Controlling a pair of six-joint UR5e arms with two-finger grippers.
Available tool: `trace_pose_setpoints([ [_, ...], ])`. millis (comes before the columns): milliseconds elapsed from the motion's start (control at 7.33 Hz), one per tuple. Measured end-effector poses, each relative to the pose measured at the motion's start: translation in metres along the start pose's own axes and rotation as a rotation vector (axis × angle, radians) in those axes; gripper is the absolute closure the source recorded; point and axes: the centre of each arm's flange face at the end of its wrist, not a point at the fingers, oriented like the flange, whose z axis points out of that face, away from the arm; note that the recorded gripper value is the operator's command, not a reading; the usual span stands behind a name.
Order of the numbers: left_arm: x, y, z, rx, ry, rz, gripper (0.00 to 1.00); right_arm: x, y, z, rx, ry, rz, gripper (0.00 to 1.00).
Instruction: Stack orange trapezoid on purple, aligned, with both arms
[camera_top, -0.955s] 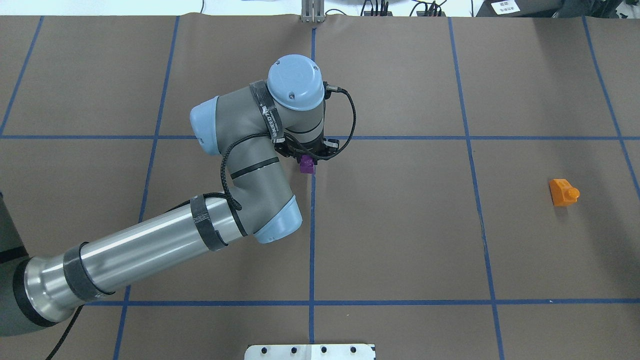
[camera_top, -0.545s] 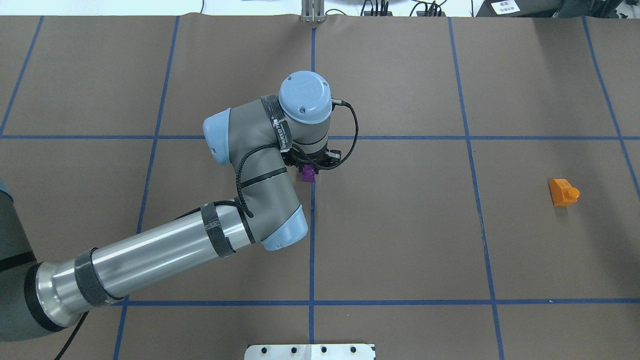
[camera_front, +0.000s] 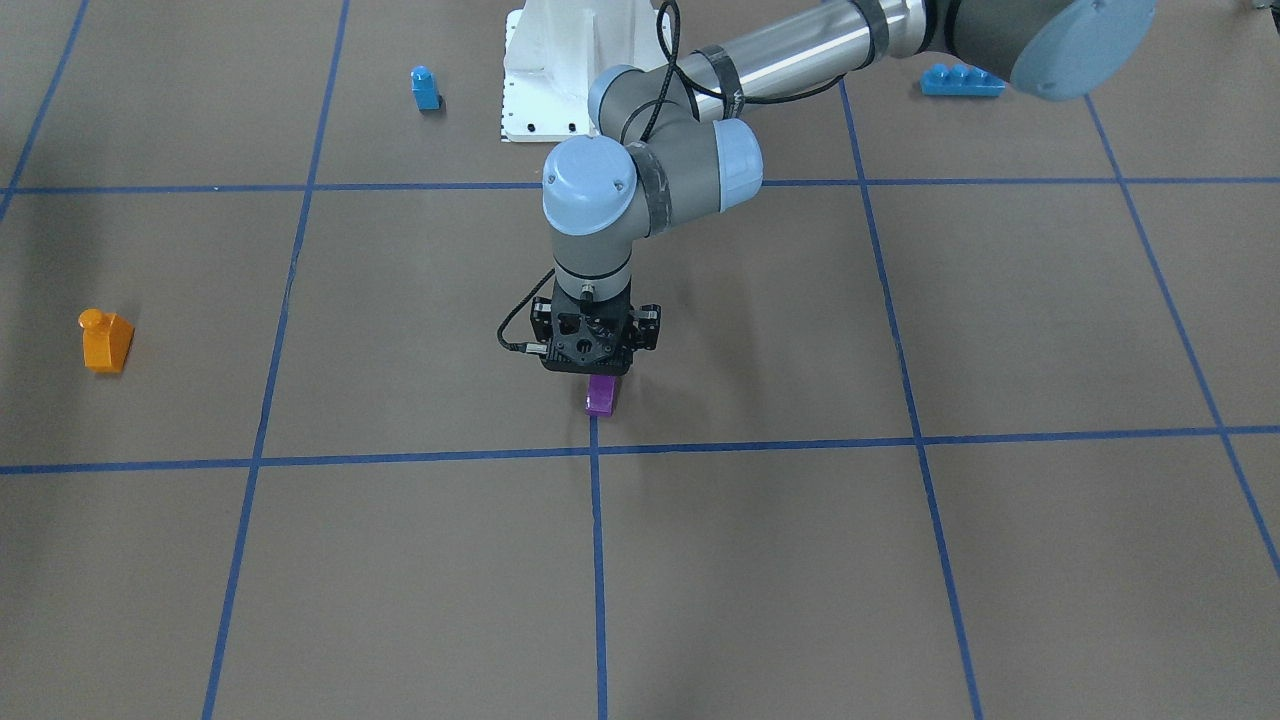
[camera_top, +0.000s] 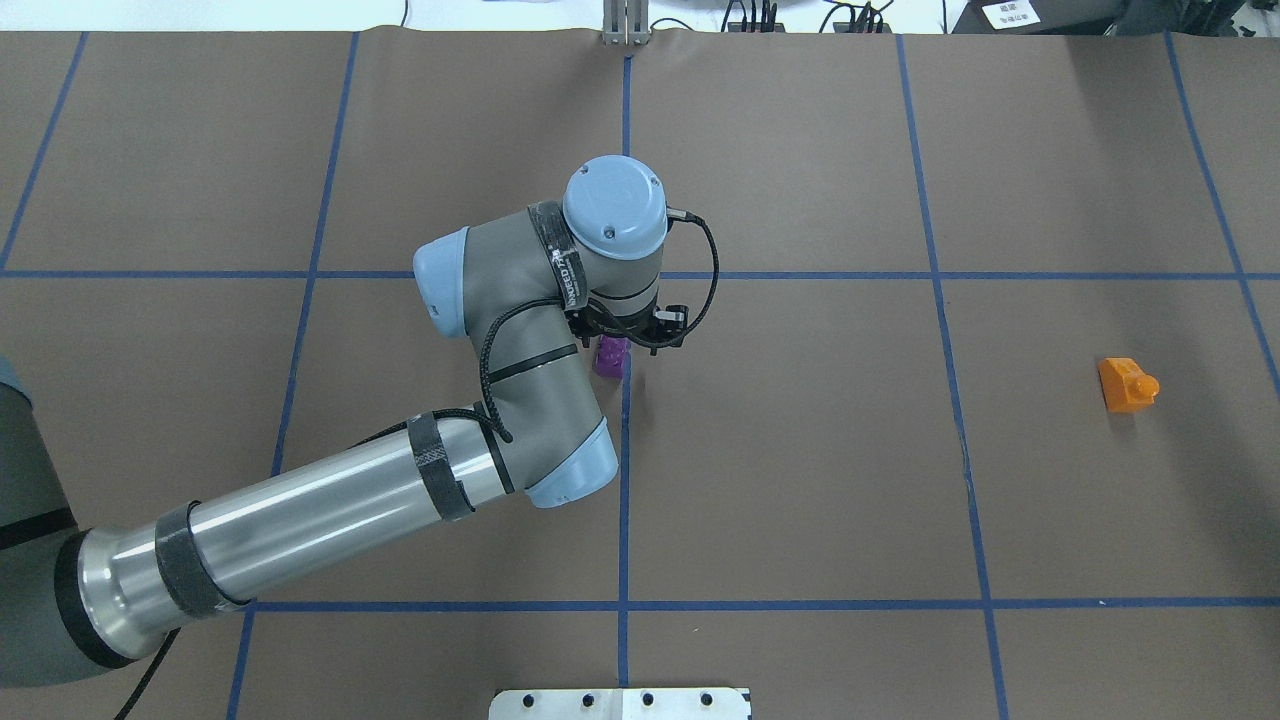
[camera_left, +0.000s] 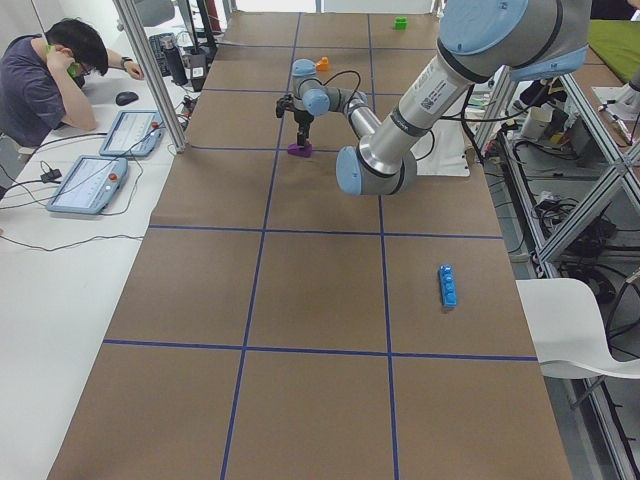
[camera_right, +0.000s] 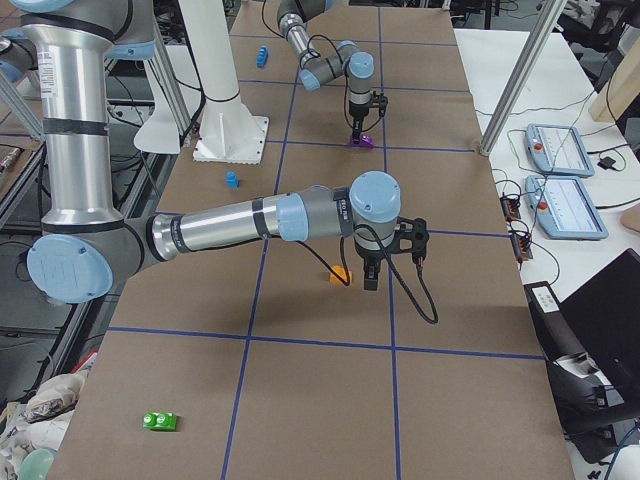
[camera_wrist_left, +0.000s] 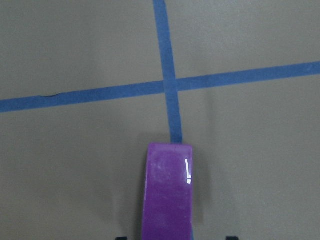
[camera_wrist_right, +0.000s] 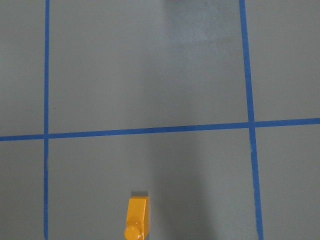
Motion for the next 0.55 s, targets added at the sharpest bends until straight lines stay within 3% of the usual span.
trace_pose_setpoints([
  [273,-0.003,-0.028,-0.032,0.038,0.029,-0.015,0.00,0.000,-0.001,0.006,0.001,0.058,-0.009,0.00],
  [545,-0.034,-0.071,-0.083,0.030,0.068,-0.068,0.00,-0.019,0.005,0.018,0.002,0.141,-0.047,0.00],
])
